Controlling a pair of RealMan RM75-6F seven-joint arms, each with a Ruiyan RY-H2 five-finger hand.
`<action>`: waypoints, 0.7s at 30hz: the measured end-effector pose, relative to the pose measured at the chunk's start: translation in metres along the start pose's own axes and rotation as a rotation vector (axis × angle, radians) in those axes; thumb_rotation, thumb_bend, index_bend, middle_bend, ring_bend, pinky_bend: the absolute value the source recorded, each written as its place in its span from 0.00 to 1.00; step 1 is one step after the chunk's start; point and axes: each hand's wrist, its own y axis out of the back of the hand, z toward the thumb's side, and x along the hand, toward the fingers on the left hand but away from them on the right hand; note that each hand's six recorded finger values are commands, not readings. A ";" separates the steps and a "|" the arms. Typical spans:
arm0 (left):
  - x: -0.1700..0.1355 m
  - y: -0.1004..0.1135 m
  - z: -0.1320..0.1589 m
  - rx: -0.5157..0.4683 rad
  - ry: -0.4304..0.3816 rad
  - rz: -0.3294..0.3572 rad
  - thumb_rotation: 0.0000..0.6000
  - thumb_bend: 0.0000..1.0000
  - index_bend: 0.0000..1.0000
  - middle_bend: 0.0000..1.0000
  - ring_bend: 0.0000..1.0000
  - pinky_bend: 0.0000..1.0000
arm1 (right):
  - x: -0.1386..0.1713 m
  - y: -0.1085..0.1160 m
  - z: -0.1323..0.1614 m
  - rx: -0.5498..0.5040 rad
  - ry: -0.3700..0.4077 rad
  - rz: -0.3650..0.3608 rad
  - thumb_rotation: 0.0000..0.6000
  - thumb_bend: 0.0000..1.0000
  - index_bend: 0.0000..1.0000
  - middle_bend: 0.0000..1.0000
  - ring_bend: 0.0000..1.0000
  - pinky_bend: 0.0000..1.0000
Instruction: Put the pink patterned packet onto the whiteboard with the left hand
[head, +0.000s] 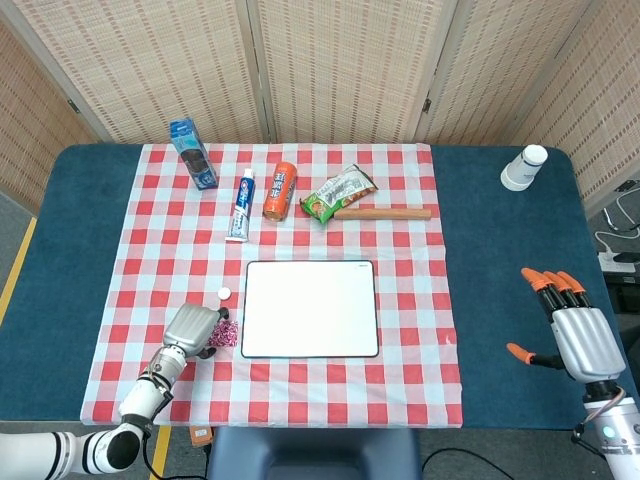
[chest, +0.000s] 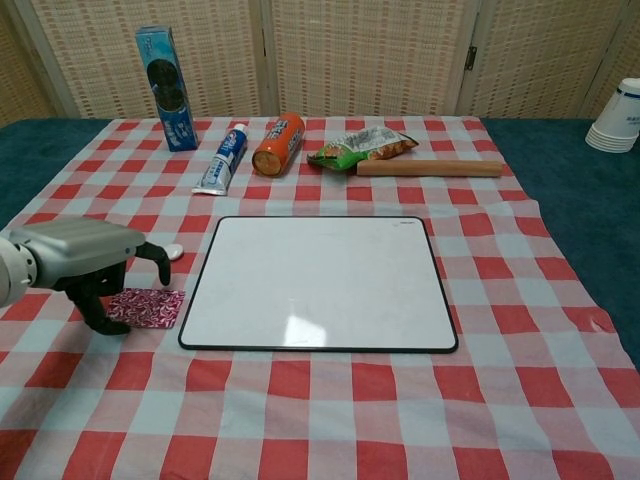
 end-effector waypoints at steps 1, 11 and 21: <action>0.000 0.000 0.000 -0.001 0.001 -0.001 1.00 0.24 0.30 1.00 1.00 1.00 | 0.000 0.000 0.000 0.000 0.001 0.000 0.85 0.07 0.00 0.13 0.06 0.11; 0.001 -0.002 -0.004 0.000 0.024 -0.004 1.00 0.24 0.30 1.00 1.00 1.00 | 0.001 0.000 0.000 -0.001 0.003 -0.001 0.85 0.07 0.00 0.13 0.06 0.11; 0.005 -0.005 -0.007 -0.005 0.050 -0.016 1.00 0.24 0.31 1.00 1.00 1.00 | 0.001 0.001 0.000 -0.001 0.004 0.000 0.85 0.07 0.00 0.13 0.06 0.11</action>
